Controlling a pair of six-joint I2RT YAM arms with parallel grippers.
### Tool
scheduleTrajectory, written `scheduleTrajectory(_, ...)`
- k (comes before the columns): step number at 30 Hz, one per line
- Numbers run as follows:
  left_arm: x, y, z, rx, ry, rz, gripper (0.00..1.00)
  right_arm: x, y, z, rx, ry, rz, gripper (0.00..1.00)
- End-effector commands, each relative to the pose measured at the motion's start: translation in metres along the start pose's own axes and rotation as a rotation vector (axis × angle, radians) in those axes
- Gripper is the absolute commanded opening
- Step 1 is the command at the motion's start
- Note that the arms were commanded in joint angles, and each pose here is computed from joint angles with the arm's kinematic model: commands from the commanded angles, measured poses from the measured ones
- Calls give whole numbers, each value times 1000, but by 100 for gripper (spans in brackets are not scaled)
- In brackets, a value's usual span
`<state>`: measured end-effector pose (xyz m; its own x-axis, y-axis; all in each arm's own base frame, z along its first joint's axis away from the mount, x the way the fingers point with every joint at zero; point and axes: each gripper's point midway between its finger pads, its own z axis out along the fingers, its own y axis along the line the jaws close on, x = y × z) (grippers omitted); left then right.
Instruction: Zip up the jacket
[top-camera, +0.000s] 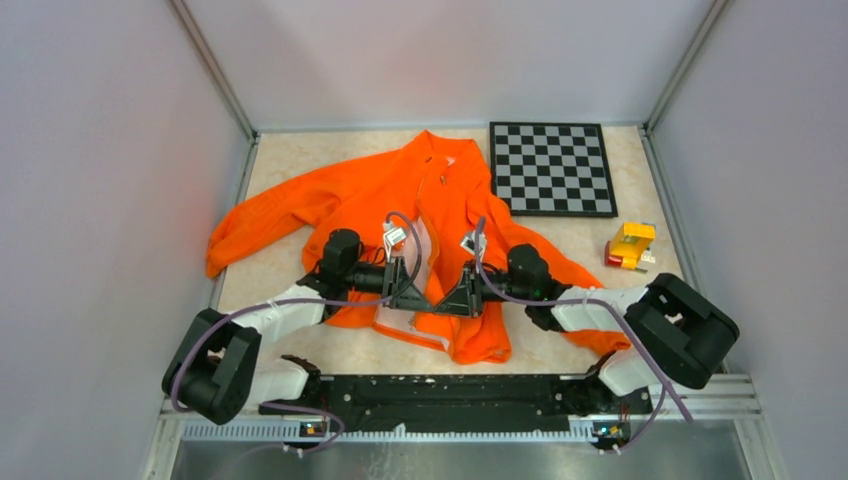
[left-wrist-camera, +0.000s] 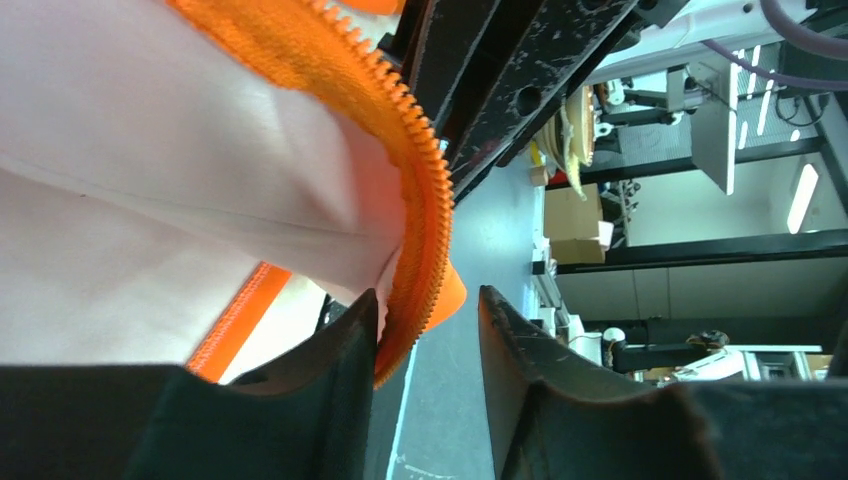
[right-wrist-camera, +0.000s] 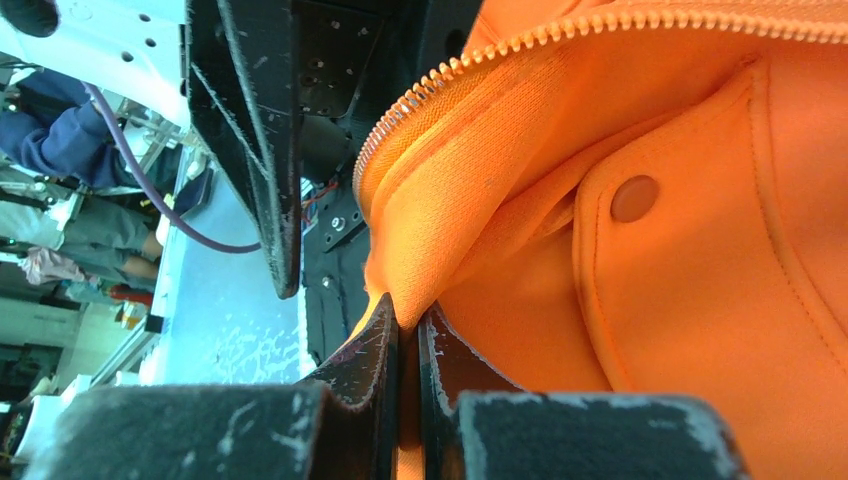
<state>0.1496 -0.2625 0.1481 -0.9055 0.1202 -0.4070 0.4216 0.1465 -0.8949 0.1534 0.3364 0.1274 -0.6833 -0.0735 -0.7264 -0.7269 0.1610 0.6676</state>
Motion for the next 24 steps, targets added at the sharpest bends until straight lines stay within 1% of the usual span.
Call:
scheduleTrajectory(1,-1,-8,1,54,8,59,39,-26,4,2,5,-51,-89,1)
scheduleTrajectory(3,-2,-7,2,55,11,50,30,-25,-1,1,38,-49,-84,3)
scheduleTrajectory(5,-3,-6,3,55,11,39,19,-27,-5,-1,73,-46,-80,9)
scheduleTrajectory(8,-7,-8,4,59,5,33,6,-33,-13,-6,177,-43,-47,25)
scheduleTrajectory(10,-11,-8,5,52,-5,35,0,-34,-21,-12,284,-40,-17,34)
scheduleTrajectory(12,-16,-8,6,42,-19,31,0,-33,-32,-20,415,-29,23,40)
scheduleTrajectory(14,-21,-7,7,27,-38,15,0,-30,-35,-26,501,-15,47,45)
scheduleTrajectory(15,-23,-7,8,20,-46,7,0,-28,-32,-27,522,-10,50,55)
scheduleTrajectory(16,-25,-7,8,13,-57,-1,0,-25,-29,-26,539,-6,46,57)
scheduleTrajectory(21,-32,-7,7,-14,-84,-14,0,-23,-4,-19,560,-17,8,57)
scheduleTrajectory(24,-33,-8,7,-22,-86,-18,0,-31,2,-21,616,-57,-102,55)
